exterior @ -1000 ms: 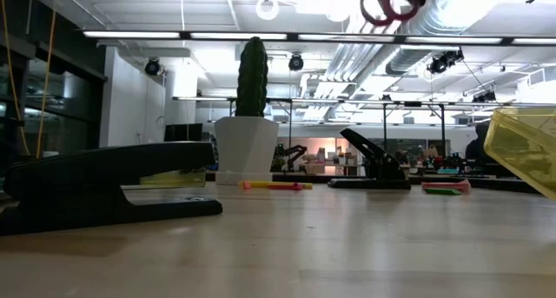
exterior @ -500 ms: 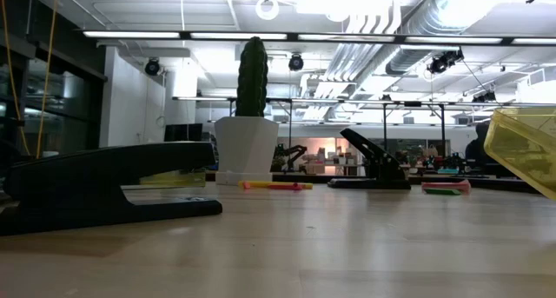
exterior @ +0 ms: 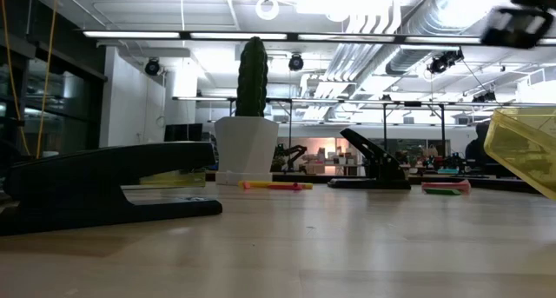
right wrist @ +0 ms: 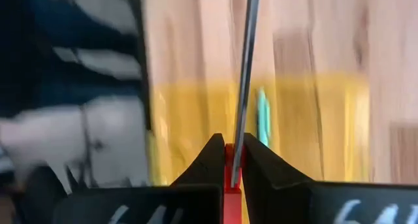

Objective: Pack school essentials
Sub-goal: Put the red scissors on the yellow supply box, then put the blue scissors on the yellow supply box

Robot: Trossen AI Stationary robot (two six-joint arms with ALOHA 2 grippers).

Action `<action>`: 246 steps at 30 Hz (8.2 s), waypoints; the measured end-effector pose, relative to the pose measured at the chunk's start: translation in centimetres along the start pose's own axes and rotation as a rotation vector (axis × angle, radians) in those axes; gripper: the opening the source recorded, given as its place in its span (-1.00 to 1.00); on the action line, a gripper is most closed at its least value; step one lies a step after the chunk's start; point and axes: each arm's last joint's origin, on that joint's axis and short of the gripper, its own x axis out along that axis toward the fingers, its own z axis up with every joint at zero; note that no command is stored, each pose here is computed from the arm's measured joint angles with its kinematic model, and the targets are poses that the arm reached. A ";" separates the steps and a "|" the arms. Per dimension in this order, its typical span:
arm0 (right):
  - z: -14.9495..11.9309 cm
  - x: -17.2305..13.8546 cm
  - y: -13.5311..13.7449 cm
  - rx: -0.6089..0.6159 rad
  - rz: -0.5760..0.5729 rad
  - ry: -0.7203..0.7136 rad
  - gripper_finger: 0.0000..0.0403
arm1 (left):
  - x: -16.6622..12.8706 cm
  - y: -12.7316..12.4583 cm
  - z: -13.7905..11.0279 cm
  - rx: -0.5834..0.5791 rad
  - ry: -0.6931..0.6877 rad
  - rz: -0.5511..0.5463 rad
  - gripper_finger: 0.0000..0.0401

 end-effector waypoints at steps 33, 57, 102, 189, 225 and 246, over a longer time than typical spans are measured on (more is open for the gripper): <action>0.5 7.2 -4.1 -0.097 -0.213 0.442 -0.79 | 0.0 0.0 0.0 -0.002 0.000 0.000 -0.04; 0.1 2.4 -3.4 -0.110 -0.190 0.278 -0.67 | 0.0 0.0 -0.2 0.005 0.023 0.005 -0.04; 4.6 -4.9 -6.0 -0.262 -0.301 -1.401 -0.67 | -0.1 0.6 -1.3 0.192 0.123 0.116 -0.04; 4.4 -4.2 -6.3 -0.248 -0.286 -1.312 -0.67 | 4.8 23.8 -18.6 -0.483 1.059 1.597 -0.04; 4.4 -4.0 -6.4 -0.245 -0.290 -1.299 -0.67 | 4.9 23.0 -17.9 -0.433 1.181 1.397 -0.97; 4.4 -4.0 -6.4 -0.238 -0.284 -1.301 -0.67 | 4.6 5.6 -0.1 -0.135 0.164 0.235 -0.99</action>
